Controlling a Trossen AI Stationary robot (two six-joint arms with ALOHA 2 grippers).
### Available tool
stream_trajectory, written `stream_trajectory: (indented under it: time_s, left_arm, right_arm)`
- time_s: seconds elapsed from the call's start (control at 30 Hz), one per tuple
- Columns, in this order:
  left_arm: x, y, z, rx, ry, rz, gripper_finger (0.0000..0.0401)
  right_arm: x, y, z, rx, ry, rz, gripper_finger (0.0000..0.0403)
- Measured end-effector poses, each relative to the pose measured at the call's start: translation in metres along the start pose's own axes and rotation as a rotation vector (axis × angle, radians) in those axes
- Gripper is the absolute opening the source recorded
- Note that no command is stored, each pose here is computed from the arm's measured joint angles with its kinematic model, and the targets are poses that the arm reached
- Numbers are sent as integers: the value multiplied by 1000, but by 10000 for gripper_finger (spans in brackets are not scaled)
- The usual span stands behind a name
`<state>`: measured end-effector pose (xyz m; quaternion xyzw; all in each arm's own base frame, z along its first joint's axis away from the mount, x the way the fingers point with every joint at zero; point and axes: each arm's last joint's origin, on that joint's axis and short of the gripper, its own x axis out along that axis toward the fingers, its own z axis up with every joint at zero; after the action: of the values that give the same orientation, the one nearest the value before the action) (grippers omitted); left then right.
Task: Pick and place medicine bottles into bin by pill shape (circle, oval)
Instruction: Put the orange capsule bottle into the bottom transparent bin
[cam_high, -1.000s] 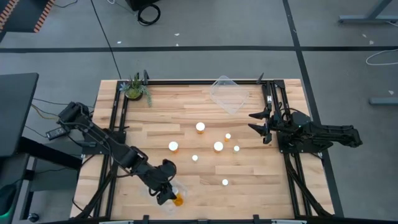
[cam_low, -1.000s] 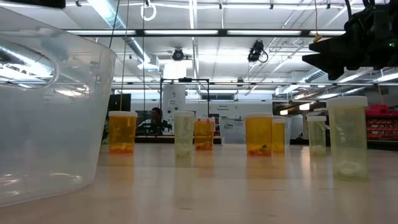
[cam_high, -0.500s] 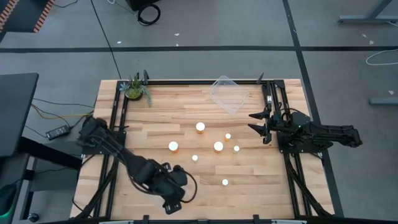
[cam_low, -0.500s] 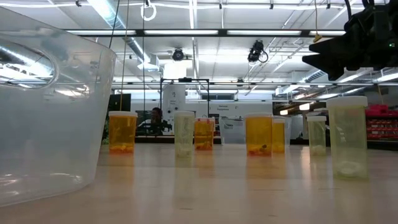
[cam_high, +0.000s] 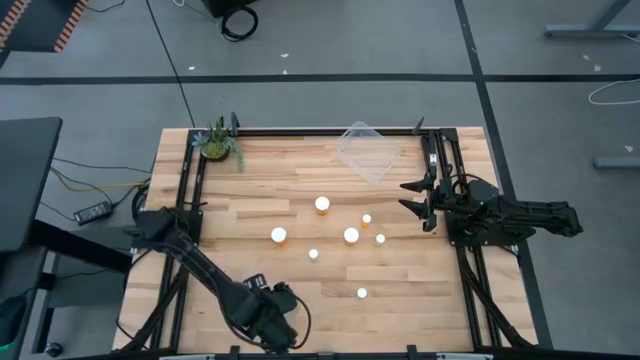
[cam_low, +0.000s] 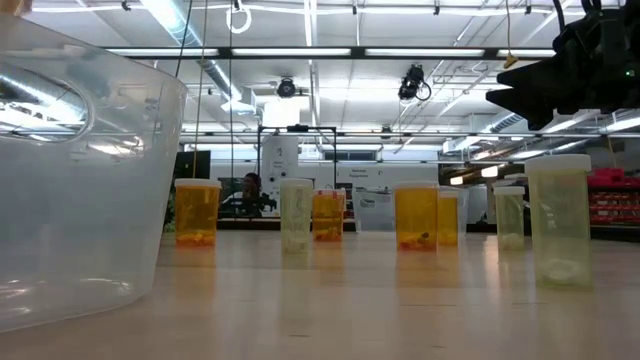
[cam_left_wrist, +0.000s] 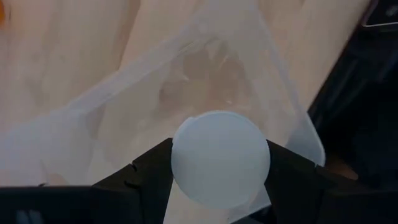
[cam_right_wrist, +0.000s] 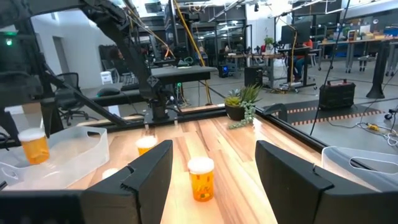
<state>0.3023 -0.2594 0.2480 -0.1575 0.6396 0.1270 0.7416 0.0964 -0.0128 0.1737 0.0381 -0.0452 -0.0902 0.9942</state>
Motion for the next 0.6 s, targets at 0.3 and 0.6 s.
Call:
stream_trajectory:
  time_s: [0.3,0.6]
  left_arm:
    - [25,-14,-16,-73,5,66,228]
    - [28,-17,-20,-124,-25,81,229]
  right_arm:
    - [0,0,0,0,0,0,237]
    - [0,0,0,0,0,0,237]
